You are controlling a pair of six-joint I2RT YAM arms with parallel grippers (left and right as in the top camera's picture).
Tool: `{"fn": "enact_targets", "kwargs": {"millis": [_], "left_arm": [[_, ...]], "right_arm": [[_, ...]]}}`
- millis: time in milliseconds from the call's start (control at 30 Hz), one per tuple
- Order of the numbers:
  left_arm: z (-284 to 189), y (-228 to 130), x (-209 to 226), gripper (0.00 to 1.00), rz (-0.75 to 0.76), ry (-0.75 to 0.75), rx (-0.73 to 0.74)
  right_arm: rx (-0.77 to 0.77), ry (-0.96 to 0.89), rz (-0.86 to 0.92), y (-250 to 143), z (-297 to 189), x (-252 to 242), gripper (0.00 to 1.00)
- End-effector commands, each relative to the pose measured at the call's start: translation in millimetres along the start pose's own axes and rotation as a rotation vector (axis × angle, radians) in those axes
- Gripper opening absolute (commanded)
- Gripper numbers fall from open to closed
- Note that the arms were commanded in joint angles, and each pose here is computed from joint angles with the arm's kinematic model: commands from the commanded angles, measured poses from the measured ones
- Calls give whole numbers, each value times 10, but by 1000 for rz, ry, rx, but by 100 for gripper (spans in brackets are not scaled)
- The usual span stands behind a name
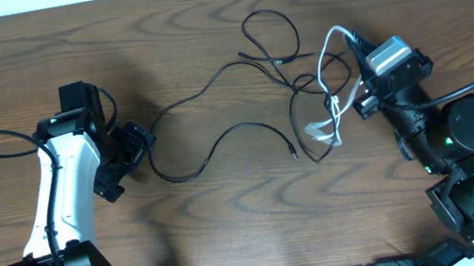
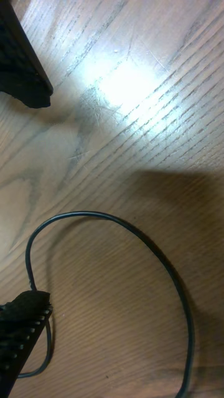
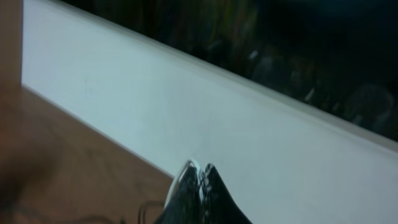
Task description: Untangle cables
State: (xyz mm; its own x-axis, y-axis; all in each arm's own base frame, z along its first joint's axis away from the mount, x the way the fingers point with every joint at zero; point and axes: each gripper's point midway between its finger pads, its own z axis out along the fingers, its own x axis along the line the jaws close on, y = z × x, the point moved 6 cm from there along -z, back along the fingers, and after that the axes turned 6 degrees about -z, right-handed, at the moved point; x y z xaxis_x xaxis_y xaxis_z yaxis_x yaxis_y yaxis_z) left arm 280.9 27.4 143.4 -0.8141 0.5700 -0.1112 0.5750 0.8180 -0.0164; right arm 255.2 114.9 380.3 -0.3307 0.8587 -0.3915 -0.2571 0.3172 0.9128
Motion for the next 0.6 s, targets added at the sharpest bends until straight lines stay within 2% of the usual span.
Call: {"fn": "enact_targets", "kwargs": {"millis": [0, 133, 333, 400, 433, 567], "left_arm": [[-5, 17, 13, 99, -9, 14, -15], [-5, 16, 14, 99, -9, 14, -15], [-5, 17, 13, 99, -9, 14, -15], [-5, 17, 13, 99, -9, 14, -15], [-5, 17, 14, 99, -9, 14, -15], [-5, 17, 13, 99, -9, 14, -15]], "right_arm": [[-25, -36, 56, 32, 80, -47, 1], [1, -26, 55, -66, 191, -4, 2], [132, 25, 51, -411, 367, 145, 6], [148, 32, 50, -463, 401, 167, 18], [156, 35, 45, -487, 413, 177, 20], [167, 39, 27, -513, 419, 186, 11]]}}
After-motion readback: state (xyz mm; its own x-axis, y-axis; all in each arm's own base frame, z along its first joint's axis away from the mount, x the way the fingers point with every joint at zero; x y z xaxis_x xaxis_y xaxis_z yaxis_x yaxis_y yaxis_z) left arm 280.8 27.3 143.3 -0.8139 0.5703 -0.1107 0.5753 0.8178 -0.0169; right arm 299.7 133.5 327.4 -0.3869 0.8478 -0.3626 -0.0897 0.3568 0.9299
